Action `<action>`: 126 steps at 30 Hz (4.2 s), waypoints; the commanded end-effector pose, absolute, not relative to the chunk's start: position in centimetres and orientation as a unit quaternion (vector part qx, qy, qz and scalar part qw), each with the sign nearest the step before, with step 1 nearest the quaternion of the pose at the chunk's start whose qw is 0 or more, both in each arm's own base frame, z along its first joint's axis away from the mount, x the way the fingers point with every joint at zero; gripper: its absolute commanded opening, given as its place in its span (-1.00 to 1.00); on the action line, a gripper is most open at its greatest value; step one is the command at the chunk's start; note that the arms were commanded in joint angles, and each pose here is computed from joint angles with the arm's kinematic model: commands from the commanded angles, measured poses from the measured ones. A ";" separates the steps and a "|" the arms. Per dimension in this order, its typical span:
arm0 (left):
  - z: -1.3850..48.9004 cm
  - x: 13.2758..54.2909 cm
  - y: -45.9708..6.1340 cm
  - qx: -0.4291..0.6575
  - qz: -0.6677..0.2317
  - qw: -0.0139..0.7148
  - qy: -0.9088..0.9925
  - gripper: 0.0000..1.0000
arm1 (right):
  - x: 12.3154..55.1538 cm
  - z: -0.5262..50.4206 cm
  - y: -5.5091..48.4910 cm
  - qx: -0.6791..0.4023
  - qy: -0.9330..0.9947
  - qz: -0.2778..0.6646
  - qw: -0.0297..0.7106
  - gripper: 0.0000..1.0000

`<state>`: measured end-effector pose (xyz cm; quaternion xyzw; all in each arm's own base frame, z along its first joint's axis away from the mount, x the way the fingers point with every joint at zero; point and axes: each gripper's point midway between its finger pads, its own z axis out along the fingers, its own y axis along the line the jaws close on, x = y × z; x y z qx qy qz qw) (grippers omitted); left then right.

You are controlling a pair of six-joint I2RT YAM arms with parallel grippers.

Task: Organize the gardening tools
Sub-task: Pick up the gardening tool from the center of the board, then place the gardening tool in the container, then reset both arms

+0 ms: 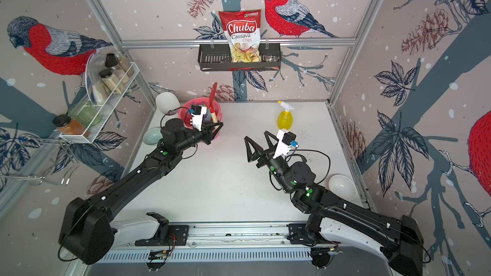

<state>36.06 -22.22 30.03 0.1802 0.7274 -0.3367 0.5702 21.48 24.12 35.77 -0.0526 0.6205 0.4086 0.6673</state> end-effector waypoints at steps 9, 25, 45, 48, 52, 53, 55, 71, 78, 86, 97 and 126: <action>29.7 46.0 -15.1 0.100 -0.158 0.664 0.724 -1.00 | 21.3 34.4 22.9 -0.044 0.632 0.397 0.664 0.99; 22.4 49.4 -12.2 0.061 -0.124 0.626 0.767 -1.00 | 21.1 34.1 21.6 -0.035 0.635 0.384 0.669 0.99; 21.8 49.1 -11.5 0.046 -0.116 0.629 0.767 0.68 | 21.2 34.1 21.4 -0.033 0.637 0.382 0.669 0.99; 22.4 48.9 -11.5 0.046 -0.116 0.634 0.764 0.96 | 21.2 34.0 21.4 -0.032 0.637 0.382 0.669 0.99; 23.6 48.5 -11.4 0.045 -0.120 0.642 0.756 0.97 | 21.2 33.9 21.5 -0.032 0.638 0.382 0.668 0.99; 24.3 48.2 -11.5 0.045 -0.126 0.647 0.751 0.97 | 21.2 33.7 21.5 -0.032 0.640 0.380 0.668 0.99; 25.7 47.6 -11.9 0.049 -0.136 0.656 0.741 0.97 | 21.3 33.3 21.4 -0.032 0.644 0.375 0.666 0.99; 28.6 34.5 -8.5 0.010 -0.136 0.702 0.699 0.94 | 29.8 26.0 8.9 0.082 0.753 0.144 0.637 0.99; 23.7 32.0 -8.2 0.047 -0.114 0.680 0.723 0.92 | 32.2 22.5 5.5 0.105 0.775 0.059 0.620 0.99; 20.5 32.7 -5.0 0.036 -0.006 0.691 0.722 0.92 | 33.4 18.8 3.5 0.103 0.781 -0.020 0.616 1.00; 17.1 35.3 -0.8 -0.010 0.056 0.700 0.711 0.92 | 33.3 16.9 -0.7 0.117 0.746 -0.086 0.650 1.00; 13.8 36.3 1.0 -0.043 0.060 0.691 0.719 0.92 | 33.5 14.9 -1.2 0.072 0.689 -0.076 0.717 1.00</action>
